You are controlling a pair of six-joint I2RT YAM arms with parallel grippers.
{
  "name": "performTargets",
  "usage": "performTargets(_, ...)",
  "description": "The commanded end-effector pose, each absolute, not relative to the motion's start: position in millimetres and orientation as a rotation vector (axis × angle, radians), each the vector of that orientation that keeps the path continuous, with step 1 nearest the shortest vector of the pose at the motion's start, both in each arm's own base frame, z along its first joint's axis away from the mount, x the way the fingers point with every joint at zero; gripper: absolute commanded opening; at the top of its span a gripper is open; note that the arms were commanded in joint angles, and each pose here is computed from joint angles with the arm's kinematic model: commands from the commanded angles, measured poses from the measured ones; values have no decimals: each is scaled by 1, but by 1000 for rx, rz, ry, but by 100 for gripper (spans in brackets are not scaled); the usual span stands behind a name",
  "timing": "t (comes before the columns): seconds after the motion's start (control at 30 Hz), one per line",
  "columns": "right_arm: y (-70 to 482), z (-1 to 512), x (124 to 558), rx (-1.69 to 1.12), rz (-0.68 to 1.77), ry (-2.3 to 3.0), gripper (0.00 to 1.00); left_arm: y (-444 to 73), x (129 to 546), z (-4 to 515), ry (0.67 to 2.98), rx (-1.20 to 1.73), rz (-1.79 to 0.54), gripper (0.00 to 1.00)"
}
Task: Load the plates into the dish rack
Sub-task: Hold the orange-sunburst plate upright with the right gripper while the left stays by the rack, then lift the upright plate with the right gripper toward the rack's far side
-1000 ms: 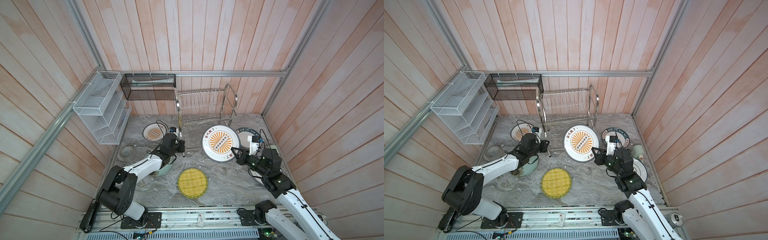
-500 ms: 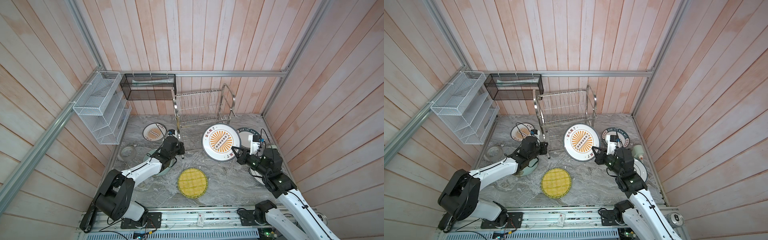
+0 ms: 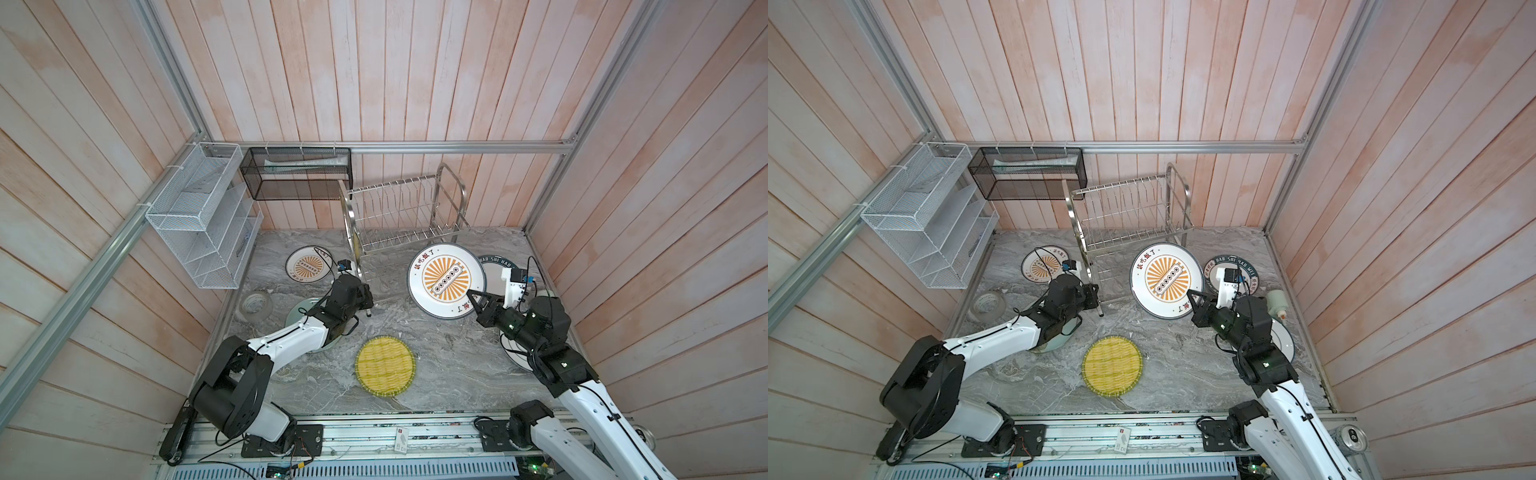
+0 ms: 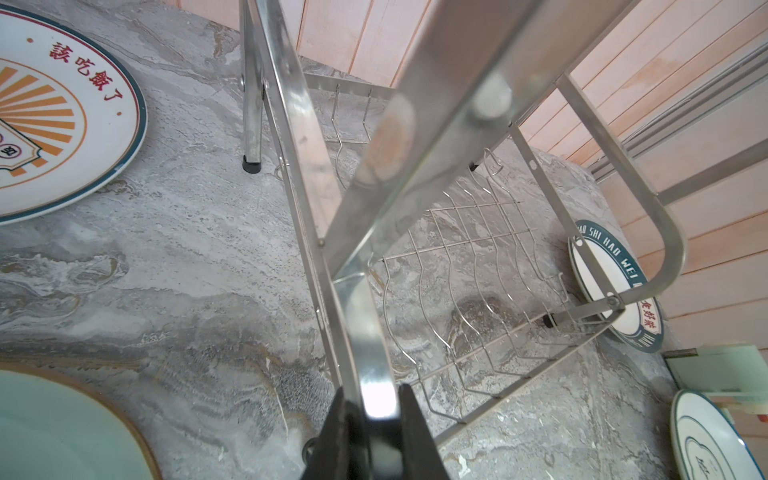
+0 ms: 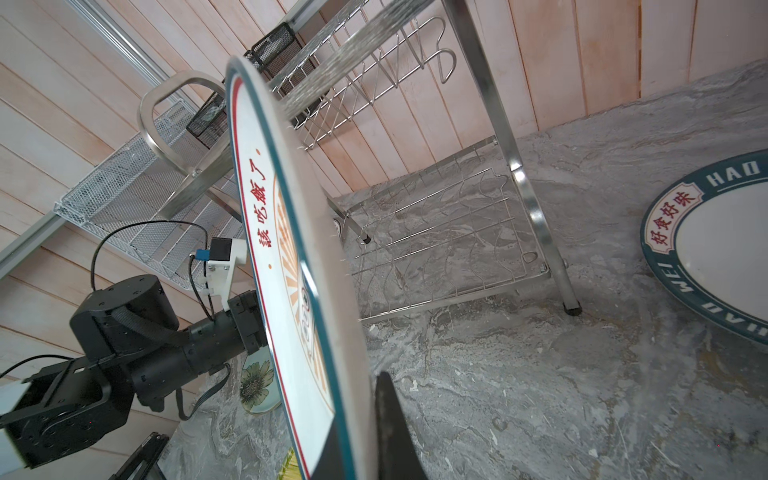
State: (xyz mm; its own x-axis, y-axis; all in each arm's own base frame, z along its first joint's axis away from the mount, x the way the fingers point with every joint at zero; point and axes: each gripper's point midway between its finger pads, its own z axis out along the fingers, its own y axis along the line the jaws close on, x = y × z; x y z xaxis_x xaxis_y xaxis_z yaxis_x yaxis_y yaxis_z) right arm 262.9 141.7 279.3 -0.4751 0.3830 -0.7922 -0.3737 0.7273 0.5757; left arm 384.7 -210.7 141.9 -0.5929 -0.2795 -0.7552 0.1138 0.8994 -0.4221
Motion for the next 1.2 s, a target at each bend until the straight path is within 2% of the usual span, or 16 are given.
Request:
performTargets(0.0,137,312,263,-7,876,1764,0,-210,392,143,2131,-210,-574,0)
performTargets(0.13,136,314,262,-5,876,1759,0,-203,391,142,2137,-228,-530,3)
performTargets(0.27,135,318,262,-6,872,1748,0,-202,389,147,2121,-213,-539,22)
performTargets(0.63,133,336,263,-25,852,1707,0,-201,386,161,2122,-156,-515,57)
performTargets(0.8,132,360,264,-58,830,1657,0,-198,378,173,2104,-127,-516,62)
performTargets(1.17,114,430,290,-41,644,1524,0,-172,346,201,2049,-47,-448,63)
